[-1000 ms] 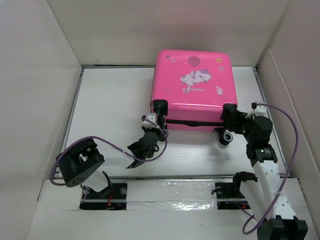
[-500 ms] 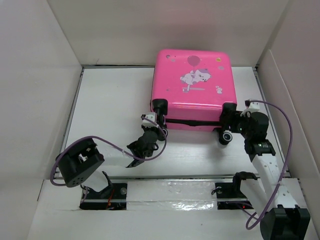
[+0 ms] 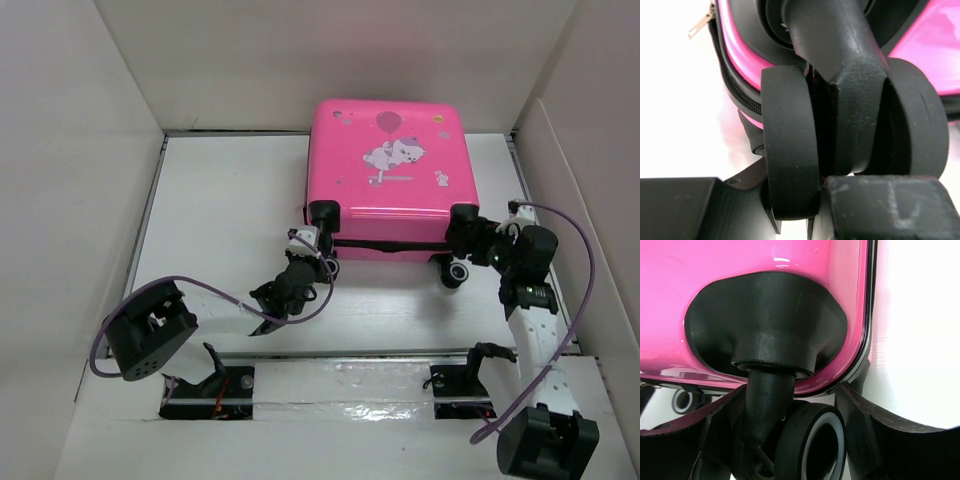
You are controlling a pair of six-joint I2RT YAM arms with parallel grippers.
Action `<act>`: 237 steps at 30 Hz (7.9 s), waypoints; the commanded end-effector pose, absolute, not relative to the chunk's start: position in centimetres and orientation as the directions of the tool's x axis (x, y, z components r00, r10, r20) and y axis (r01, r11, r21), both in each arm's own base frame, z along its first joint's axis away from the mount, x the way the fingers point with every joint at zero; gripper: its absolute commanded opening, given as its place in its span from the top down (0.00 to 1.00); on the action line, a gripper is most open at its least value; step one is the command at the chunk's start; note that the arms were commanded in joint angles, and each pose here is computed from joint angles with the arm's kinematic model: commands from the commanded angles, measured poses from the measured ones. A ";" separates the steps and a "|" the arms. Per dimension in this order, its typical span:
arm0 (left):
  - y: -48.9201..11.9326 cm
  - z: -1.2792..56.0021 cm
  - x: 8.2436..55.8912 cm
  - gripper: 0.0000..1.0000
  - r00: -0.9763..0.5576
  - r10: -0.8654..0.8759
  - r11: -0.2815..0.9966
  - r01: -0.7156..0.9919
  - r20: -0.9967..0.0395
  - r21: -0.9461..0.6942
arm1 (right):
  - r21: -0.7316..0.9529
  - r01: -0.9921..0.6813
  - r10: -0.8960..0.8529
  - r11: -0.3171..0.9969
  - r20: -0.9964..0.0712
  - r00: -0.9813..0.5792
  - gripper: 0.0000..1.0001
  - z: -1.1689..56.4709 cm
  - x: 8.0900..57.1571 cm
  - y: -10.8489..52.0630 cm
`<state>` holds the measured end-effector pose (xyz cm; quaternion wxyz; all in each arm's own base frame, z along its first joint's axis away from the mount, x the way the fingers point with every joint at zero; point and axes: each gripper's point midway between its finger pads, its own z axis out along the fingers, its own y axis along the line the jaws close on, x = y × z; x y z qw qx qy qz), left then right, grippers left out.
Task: Pack the luggage
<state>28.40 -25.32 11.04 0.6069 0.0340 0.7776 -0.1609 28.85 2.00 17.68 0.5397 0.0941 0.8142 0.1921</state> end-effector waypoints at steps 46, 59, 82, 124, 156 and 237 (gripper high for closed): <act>-11.6 10.7 27.4 1.00 0.019 -0.487 0.846 -0.239 -0.873 -0.476 | 0.415 -0.170 0.407 0.894 -0.910 -0.079 1.00 27.9 31.0 -3.7; -10.7 13.3 25.4 1.00 0.003 -0.564 0.804 -0.227 -0.826 -0.550 | 0.201 -0.491 0.240 0.848 -0.971 0.016 0.81 38.0 26.4 9.4; -17.3 19.5 33.8 0.64 -0.263 -0.623 0.745 0.088 -0.737 -0.661 | 0.386 -0.668 0.253 0.637 -0.922 -0.292 0.03 27.7 25.6 33.2; -31.1 21.1 29.5 0.65 -0.441 -0.540 0.558 0.449 -0.717 -0.697 | 0.436 -0.413 0.260 0.799 -0.871 -0.417 0.06 20.0 28.2 29.0; -28.5 13.8 27.1 0.79 -0.457 -0.465 0.689 0.352 -0.758 -0.634 | 0.246 -0.423 0.107 0.872 -0.939 -0.326 1.00 24.9 29.6 28.2; -17.3 13.6 39.7 0.53 -0.184 -0.485 0.874 -0.065 -0.855 -0.482 | 0.255 -0.638 0.018 0.727 -0.935 -0.354 1.00 22.3 21.9 30.3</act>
